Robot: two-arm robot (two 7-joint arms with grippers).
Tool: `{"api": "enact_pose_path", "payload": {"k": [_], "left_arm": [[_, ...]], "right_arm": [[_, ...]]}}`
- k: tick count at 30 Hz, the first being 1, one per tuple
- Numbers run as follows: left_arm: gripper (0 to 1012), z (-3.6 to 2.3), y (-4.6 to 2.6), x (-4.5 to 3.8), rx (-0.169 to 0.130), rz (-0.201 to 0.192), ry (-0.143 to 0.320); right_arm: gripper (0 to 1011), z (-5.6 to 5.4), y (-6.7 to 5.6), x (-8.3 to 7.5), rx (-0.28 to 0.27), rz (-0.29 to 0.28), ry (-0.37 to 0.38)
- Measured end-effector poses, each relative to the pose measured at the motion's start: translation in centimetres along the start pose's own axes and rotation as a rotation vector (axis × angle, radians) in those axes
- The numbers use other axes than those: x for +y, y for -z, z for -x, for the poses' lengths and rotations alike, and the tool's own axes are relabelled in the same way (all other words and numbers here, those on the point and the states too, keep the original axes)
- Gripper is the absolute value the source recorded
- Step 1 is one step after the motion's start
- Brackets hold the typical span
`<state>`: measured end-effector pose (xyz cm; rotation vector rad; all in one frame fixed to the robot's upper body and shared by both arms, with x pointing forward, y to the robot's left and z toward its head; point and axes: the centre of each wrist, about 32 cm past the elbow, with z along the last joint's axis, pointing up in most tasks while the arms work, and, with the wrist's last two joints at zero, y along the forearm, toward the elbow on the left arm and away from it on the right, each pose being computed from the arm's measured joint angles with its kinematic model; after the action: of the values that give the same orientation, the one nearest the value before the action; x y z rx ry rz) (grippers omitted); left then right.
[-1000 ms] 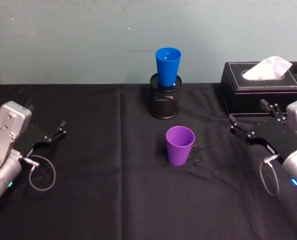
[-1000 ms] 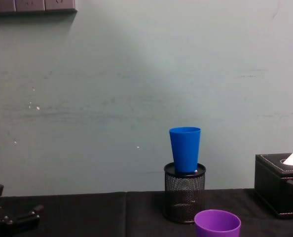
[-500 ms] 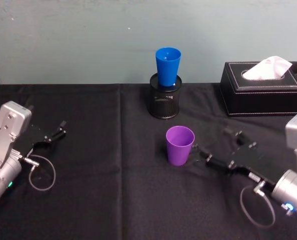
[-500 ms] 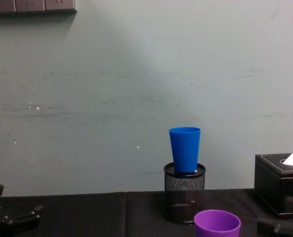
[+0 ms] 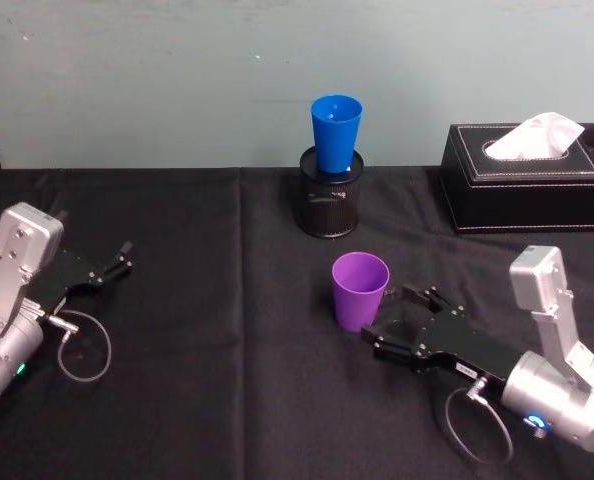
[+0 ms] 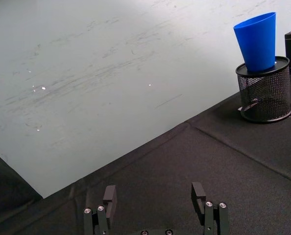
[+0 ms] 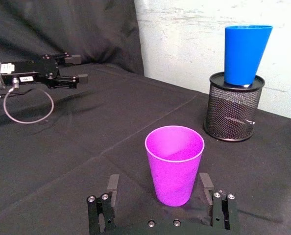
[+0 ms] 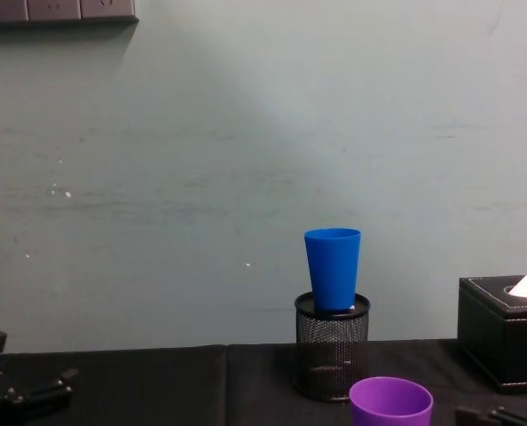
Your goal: Pick up one cup with a gripper and tap it against the other cup.
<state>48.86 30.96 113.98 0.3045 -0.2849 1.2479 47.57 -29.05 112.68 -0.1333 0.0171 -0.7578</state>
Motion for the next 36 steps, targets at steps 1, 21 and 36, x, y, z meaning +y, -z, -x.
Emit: {"api": "enact_pose_path", "payload": {"k": [1,21,36], "left_arm": [[1000,0.0,0.0,0.0,0.0,0.0,0.0],[1000,0.0,0.0,0.0,0.0,0.0,0.0],[1000,0.0,0.0,0.0,0.0,0.0,0.0]], "right_arm": [[1000,-0.1,0.1,0.4,-0.001,0.001,-0.003],[1000,-1.1,1.1,4.7,-0.048,-0.044,-0.003],[1000,-1.3,1.2,6.5,-0.056,-0.061,0.004]]}}
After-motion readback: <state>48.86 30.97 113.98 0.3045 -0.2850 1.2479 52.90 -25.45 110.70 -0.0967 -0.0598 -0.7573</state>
